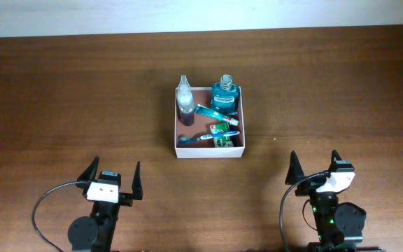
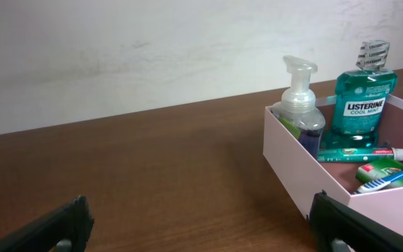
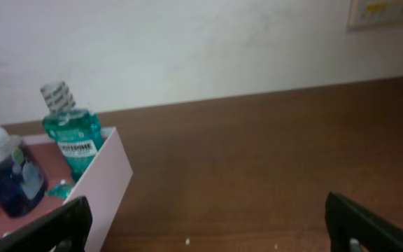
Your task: Pack container
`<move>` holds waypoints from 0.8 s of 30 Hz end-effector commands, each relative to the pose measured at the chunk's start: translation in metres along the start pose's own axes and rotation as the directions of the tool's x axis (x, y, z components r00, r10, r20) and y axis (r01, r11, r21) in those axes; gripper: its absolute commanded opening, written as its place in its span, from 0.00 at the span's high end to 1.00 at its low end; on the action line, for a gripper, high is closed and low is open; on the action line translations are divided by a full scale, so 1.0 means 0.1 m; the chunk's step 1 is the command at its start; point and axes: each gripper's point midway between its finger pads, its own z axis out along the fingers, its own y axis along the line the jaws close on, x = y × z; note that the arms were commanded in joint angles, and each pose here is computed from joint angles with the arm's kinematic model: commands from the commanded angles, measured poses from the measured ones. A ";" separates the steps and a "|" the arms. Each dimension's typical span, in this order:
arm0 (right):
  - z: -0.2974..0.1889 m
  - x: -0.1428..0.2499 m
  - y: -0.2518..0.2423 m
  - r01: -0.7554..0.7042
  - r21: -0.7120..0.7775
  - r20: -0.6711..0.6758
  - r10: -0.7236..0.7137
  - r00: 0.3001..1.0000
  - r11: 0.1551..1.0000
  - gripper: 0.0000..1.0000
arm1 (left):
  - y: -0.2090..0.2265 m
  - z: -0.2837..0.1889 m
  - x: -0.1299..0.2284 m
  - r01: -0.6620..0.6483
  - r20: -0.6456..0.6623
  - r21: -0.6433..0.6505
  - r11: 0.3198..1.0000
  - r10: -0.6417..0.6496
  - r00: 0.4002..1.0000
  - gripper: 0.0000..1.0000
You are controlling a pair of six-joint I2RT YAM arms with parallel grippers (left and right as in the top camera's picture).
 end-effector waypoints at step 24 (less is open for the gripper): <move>0.00 0.02 -0.01 0.050 0.012 -0.001 -0.050 0.999 0.999 0.01 | -0.02 0.00 0.01 0.016 0.003 0.011 1.000 -0.016 1.000 0.01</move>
